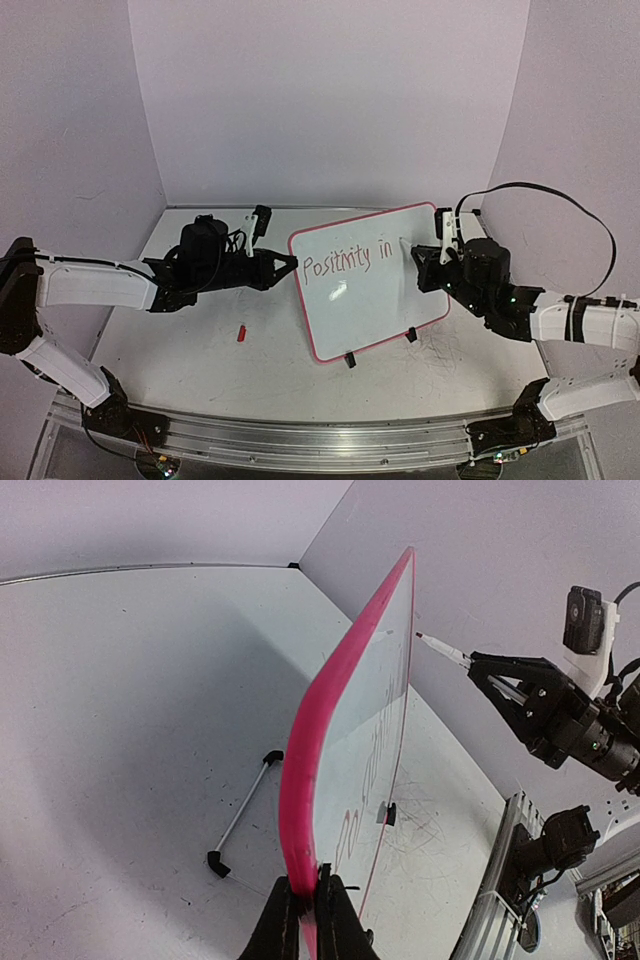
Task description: Write a sentence on the whiteboard
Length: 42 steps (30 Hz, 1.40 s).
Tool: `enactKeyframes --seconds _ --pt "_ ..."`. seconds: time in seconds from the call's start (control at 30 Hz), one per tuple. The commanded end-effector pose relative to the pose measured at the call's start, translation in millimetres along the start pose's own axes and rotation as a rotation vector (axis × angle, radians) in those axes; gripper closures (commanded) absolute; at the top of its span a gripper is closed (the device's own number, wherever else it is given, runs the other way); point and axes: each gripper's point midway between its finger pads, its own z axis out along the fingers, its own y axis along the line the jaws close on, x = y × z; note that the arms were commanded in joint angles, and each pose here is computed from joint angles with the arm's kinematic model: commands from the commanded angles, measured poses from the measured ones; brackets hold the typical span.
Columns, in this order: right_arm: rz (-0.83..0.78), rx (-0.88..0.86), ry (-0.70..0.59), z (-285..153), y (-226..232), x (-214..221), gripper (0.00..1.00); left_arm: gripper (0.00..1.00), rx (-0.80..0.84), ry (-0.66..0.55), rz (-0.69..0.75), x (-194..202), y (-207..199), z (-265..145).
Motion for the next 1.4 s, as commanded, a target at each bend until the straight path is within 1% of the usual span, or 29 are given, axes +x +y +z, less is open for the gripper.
enactKeyframes --seconds 0.0,0.63,1.37 --pt "0.012 -0.014 -0.067 2 4 -21 1.00 1.00 -0.021 -0.046 0.043 -21 -2 -1" --pt "0.008 0.011 -0.021 11 2 -7 1.00 1.00 -0.023 -0.046 0.045 -20 -2 -1" --pt "0.035 0.000 0.076 -1 -4 29 1.00 1.00 -0.021 -0.048 0.047 -21 -3 -1"
